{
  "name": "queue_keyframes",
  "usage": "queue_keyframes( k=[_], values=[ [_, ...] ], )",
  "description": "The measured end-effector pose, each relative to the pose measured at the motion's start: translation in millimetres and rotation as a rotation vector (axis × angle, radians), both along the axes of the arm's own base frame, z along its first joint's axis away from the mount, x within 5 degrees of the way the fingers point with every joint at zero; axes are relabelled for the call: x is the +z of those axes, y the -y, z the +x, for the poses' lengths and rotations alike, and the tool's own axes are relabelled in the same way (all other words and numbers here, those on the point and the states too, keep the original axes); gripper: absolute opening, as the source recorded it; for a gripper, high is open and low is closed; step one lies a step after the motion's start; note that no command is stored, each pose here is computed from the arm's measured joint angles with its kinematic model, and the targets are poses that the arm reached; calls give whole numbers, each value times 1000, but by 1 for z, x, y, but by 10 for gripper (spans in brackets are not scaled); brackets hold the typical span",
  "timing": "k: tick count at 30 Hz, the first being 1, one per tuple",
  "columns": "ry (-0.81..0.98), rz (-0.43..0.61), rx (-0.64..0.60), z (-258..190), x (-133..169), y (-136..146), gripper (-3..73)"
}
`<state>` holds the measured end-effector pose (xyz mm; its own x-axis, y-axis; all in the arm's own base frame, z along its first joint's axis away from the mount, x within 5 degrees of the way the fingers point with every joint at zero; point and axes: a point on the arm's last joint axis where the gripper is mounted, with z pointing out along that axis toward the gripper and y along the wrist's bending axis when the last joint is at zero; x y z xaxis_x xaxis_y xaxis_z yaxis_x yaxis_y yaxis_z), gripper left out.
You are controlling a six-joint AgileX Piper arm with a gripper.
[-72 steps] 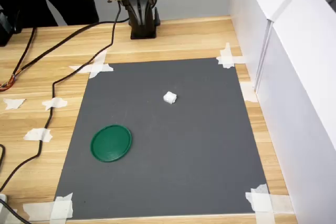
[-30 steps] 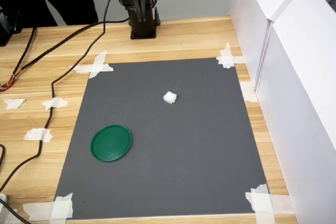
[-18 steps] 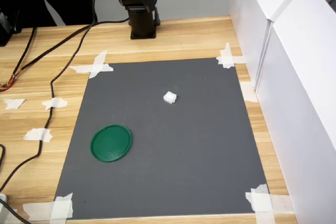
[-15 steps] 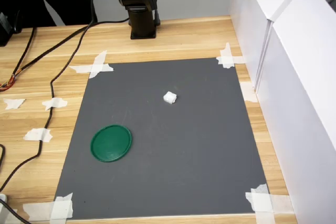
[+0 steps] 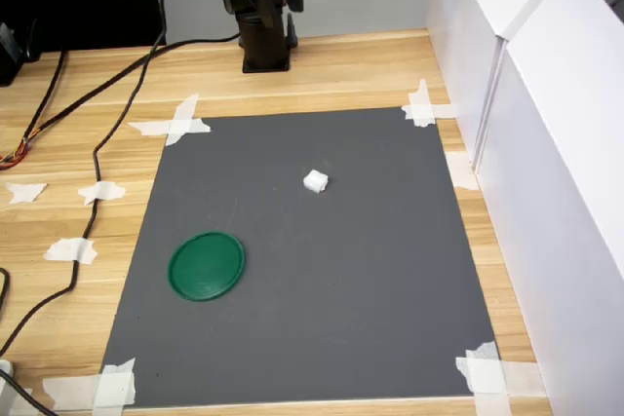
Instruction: Grasp a white terminal and put it on the green lid.
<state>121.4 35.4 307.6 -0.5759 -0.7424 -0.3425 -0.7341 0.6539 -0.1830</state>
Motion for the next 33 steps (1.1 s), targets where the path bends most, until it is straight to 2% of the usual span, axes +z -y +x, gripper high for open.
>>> queue_keyframes(
  k=[4, 12, 16, 26, 33],
  values=[
    [14, -9, 6, 10, 9, -2, 667],
    [91, 53, -3, 30, 49, -10, 674],
    [82, 77, -24, 44, 57, -15, 676],
    [4, 109, -86, 74, 44, -25, 676],
    [40, 84, -10, 101, 29, -32, 676]
  ],
)
